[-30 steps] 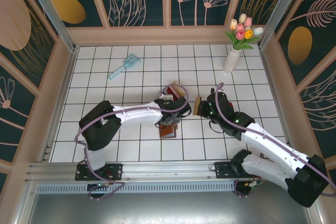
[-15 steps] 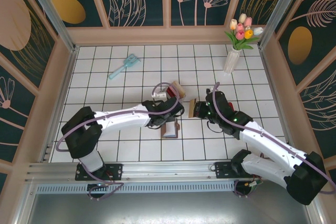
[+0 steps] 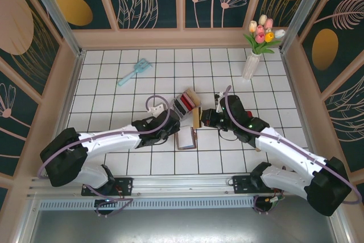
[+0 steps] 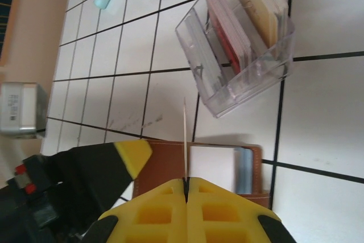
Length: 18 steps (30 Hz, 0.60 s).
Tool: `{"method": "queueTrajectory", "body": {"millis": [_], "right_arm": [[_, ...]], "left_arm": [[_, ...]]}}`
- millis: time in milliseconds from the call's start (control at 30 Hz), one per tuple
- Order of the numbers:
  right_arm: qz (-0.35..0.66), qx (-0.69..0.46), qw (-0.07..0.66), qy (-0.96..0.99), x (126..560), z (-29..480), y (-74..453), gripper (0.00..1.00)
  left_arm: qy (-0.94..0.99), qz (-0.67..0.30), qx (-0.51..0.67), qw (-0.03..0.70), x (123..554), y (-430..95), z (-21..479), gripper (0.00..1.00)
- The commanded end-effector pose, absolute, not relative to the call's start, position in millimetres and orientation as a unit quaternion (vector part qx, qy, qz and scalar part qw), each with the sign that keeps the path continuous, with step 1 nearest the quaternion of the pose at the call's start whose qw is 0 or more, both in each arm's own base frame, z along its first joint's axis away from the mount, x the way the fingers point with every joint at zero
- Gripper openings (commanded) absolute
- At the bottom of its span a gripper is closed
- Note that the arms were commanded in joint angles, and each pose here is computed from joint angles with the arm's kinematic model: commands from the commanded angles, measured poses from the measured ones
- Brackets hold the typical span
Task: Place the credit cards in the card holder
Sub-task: Open the card holder at the center of the table.
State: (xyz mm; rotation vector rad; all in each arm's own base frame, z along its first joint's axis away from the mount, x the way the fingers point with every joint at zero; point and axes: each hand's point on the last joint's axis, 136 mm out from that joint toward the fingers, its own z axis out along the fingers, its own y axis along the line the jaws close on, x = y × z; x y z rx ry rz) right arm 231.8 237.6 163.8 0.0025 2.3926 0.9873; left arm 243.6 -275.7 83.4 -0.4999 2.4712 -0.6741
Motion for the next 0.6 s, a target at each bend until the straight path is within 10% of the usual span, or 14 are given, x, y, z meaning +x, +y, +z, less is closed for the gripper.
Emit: {"method": "queueTrajectory", "body": {"millis": [0, 567], "right_arm": [[0.403, -0.004, 0.271, 0.874, 232.6, 186.1, 253.0, 0.0], [0.186, -0.002, 0.248, 0.951, 220.8, 113.1, 251.8, 0.0]], "left_arm": [[0.887, -0.319, -0.209, 0.259, 247.9, -290.1, 98.2, 0.0], [0.877, -0.337, -0.233, 0.251, 248.1, -282.3, 89.3, 0.0]]}}
